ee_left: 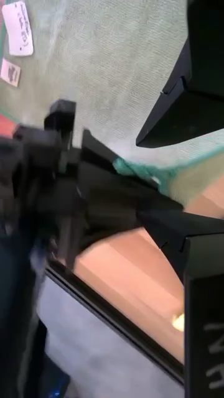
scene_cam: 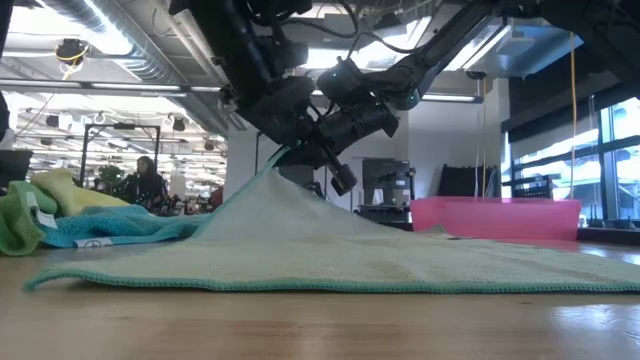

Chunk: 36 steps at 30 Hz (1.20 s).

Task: Fold microfiber towels
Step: Fold the light green towel

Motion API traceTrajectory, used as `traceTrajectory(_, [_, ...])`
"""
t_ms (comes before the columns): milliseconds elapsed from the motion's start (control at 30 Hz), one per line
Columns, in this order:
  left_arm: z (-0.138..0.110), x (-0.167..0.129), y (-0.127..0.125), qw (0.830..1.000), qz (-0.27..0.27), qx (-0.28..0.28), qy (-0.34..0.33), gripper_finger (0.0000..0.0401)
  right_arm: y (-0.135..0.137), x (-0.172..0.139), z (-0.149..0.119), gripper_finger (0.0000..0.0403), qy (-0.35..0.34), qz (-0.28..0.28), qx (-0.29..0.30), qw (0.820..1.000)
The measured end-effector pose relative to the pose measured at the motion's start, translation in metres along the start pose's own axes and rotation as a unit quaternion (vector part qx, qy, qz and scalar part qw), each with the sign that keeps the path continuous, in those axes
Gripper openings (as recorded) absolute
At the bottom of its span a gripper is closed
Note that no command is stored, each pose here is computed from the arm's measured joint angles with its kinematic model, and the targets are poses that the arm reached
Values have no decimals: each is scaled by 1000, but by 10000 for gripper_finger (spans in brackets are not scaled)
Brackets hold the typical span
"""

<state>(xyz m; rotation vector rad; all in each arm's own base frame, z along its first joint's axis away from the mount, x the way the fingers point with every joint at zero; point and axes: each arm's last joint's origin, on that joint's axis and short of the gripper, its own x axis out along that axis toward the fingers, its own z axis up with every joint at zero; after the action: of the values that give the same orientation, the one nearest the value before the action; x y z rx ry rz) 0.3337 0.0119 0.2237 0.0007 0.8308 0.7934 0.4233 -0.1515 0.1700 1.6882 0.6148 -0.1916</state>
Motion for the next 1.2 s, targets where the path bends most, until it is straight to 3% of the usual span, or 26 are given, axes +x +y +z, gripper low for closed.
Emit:
traceTrajectory(200, [-5, 13, -8, 999, 10, 37, 9, 165, -3, 0, 1, 13, -4, -4, 10, 1000])
traceTrajectory(567, [-4, 8, -11, 999, 29, 40, 13, 161, -1, 1, 0, 13, 6, 2, 4, 1000])
traceTrajectory(700, [-5, 9, -9, 998, 26, 42, 23, 124, -1, 1, 0, 13, 5, 1, 3, 1000])
traceTrajectory(900, [-5, 13, -5, 999, 12, 17, 41, 14, -3, 1, 0, 13, 6, -5, -1, 1000])
traceTrajectory(1200, [-2, 11, -4, 999, -9, -6, 45, 1, -7, -2, 3, 13, 19, -16, -44, 999])
